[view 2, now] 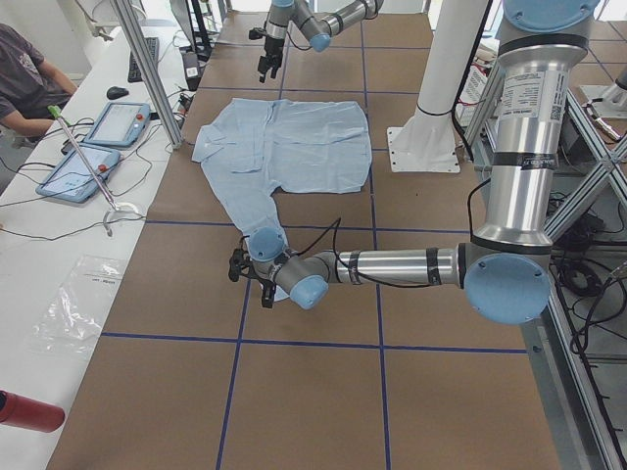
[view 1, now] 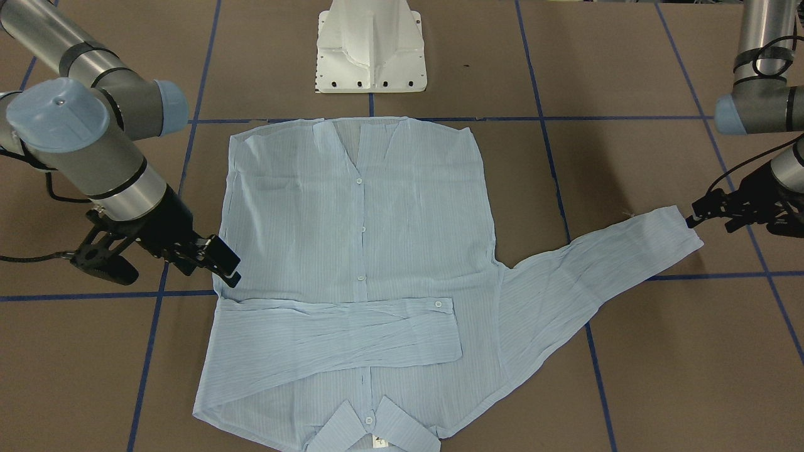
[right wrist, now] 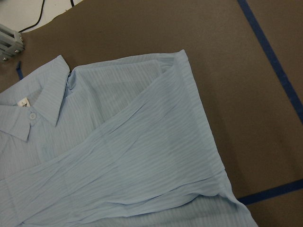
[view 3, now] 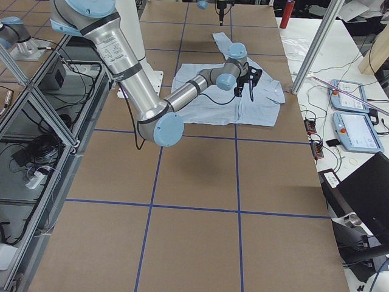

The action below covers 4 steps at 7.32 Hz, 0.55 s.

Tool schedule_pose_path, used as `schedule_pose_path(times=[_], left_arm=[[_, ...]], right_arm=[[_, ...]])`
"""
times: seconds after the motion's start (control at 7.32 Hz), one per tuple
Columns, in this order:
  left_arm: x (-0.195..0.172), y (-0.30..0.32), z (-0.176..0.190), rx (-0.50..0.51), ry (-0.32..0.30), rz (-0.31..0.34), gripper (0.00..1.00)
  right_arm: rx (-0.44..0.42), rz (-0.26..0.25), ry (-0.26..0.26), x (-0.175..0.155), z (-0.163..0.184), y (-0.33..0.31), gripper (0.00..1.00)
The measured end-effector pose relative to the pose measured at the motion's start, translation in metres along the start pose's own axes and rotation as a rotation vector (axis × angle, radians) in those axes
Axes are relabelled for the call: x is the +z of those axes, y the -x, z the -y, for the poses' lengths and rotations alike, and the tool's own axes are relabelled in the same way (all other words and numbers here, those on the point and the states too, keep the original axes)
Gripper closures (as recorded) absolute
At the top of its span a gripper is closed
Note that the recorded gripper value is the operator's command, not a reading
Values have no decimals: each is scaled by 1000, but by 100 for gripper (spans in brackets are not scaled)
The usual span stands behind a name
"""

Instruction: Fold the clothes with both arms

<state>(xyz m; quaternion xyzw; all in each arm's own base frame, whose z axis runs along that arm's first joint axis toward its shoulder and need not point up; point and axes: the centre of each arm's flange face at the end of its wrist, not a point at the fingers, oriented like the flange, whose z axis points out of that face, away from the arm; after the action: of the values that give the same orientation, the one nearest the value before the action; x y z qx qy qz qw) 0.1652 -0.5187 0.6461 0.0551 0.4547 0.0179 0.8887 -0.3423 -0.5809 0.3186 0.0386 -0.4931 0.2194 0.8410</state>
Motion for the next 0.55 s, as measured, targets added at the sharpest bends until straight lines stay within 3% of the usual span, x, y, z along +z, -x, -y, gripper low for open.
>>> schedule_pose_path(times=[0.27, 0.55], left_arm=[[16, -4, 3, 5, 16, 14, 14], [25, -5, 7, 4, 26, 22, 33]], right_arm=[[-13, -8, -1, -5, 0, -17, 1], [-12, -13, -1, -5, 0, -24, 1]])
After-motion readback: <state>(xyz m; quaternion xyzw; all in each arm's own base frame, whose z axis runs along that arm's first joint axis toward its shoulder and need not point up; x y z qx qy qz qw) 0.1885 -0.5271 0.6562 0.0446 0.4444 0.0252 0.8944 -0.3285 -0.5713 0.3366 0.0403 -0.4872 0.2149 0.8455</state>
